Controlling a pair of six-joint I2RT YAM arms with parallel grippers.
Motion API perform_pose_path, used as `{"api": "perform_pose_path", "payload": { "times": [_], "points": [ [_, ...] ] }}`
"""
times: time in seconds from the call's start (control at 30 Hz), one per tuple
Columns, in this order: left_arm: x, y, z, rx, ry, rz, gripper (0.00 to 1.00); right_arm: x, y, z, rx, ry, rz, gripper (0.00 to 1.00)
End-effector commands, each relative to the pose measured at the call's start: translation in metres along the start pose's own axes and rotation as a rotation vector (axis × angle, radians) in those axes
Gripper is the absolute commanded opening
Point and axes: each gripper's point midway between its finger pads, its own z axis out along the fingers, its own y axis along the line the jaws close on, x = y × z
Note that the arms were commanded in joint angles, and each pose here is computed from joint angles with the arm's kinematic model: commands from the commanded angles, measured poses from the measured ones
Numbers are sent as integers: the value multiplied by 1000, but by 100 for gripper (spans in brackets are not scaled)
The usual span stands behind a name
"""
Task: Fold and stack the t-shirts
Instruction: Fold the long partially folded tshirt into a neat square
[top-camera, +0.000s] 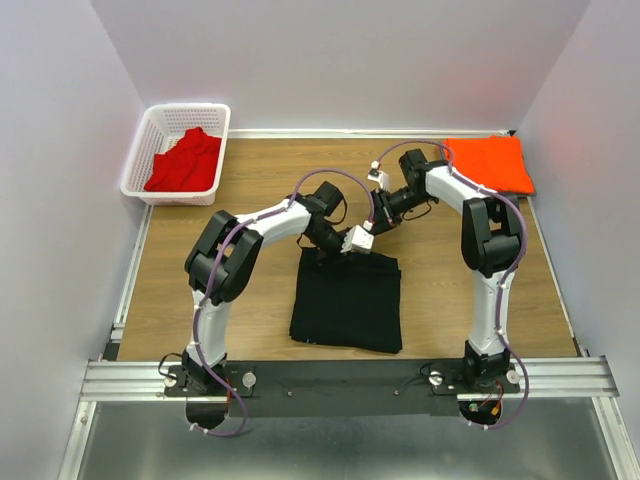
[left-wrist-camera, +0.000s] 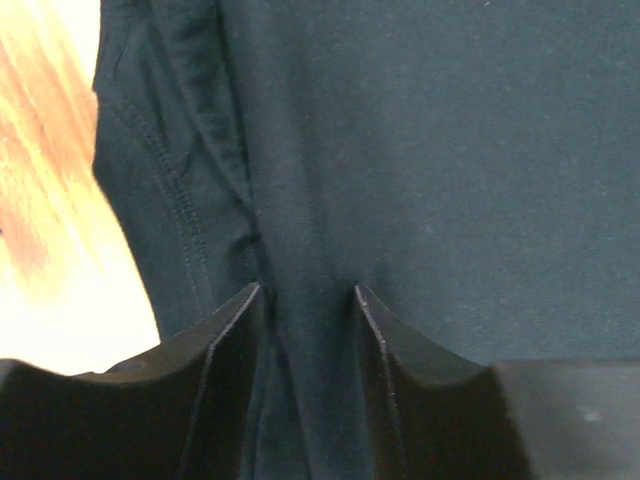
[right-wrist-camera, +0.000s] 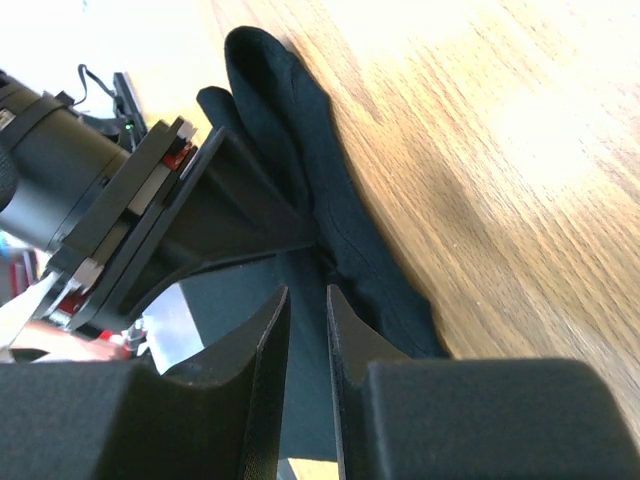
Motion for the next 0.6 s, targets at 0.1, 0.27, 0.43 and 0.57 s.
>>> {"api": "perform_pose_path", "payload": {
  "times": [0.1, 0.27, 0.43, 0.57],
  "points": [
    [-5, -16, 12, 74, -23, 6, 39, 6, 0, 13, -68, 7, 41, 28],
    [-16, -15, 4, 39, -37, 24, 20, 13, 3, 21, -77, 26, 38, 27],
    [-30, -13, -14, -29, -28, 80, 6, 20, 11, 35, -111, 58, 25, 27],
    [-36, -19, -22, -48, -13, 109, 0, 30, 16, 52, -147, 98, 32, 27]
  ]
}}
